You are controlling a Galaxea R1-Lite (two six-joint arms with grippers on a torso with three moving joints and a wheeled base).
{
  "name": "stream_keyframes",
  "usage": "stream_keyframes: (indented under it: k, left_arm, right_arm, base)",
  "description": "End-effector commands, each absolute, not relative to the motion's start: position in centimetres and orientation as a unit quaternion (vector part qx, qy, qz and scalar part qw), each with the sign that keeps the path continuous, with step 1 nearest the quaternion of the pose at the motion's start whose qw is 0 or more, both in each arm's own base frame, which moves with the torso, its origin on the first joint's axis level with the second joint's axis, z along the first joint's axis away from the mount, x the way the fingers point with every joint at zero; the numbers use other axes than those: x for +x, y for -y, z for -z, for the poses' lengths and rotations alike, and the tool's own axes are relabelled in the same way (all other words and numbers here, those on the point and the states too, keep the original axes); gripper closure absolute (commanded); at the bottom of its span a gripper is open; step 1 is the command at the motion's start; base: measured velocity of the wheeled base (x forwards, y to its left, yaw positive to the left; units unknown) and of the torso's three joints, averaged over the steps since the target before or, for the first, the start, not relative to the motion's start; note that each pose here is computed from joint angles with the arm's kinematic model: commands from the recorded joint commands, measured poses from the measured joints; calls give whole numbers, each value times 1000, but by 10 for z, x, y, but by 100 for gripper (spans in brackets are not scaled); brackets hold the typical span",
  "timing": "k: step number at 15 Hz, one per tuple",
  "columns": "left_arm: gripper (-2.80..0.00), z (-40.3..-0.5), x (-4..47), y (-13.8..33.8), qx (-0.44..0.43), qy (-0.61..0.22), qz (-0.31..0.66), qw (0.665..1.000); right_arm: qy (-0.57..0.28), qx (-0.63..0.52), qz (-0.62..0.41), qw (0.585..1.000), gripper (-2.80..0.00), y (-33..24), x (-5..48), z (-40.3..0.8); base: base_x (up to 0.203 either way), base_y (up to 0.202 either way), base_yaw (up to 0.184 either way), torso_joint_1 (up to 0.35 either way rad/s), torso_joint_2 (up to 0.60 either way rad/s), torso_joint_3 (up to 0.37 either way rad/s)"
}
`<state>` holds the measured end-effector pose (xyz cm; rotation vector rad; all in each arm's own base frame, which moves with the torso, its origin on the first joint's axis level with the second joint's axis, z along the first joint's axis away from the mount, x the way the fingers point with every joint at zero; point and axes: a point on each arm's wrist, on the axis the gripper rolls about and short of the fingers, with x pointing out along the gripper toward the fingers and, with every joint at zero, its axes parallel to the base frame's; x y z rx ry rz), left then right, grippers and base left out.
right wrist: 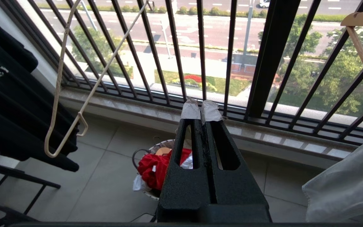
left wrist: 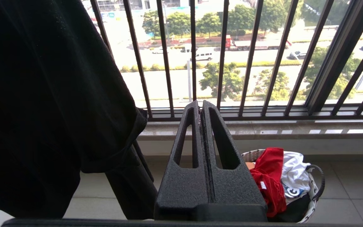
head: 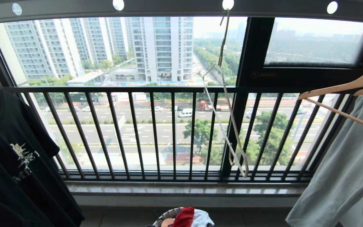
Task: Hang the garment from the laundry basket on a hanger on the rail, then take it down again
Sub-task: Pick up the clothes rack on the clothesline
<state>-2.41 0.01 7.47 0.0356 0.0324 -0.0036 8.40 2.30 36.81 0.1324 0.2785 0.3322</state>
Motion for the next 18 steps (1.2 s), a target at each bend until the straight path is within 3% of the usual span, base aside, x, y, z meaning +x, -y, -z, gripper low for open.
stream_keyframes:
  k: [1, 6, 13, 14, 18]
  left_arm:
    - [0, -75, -24, 0, 18, -17, 2, 1000]
    - [0, -75, -24, 0, 18, -17, 2, 1000]
    - [0, -75, -24, 0, 18, -17, 1, 1000]
    - [0, -75, -24, 0, 18, -17, 1, 1000]
    - [0, -75, -24, 0, 18, -17, 2, 1000]
  right_arm:
    - [-197, 61, -188, 960, 0, -60, 126, -367]
    - [-184, 18, -112, 976, 0, -129, 137, -364]
    - [-175, -15, -127, 976, 0, -180, 145, -365]
    - [-177, -27, -144, 973, -280, -185, 139, -363]
    - [-164, -28, -174, 970, -280, -199, 133, -368]
  base:
    - [0, 0, 0, 0, 0, 0]
    - [0, 0, 0, 0, 0, 0]
    - [0, 0, 0, 0, 0, 0]
    - [0, 0, 0, 0, 0, 0]
    - [0, 0, 0, 0, 0, 0]
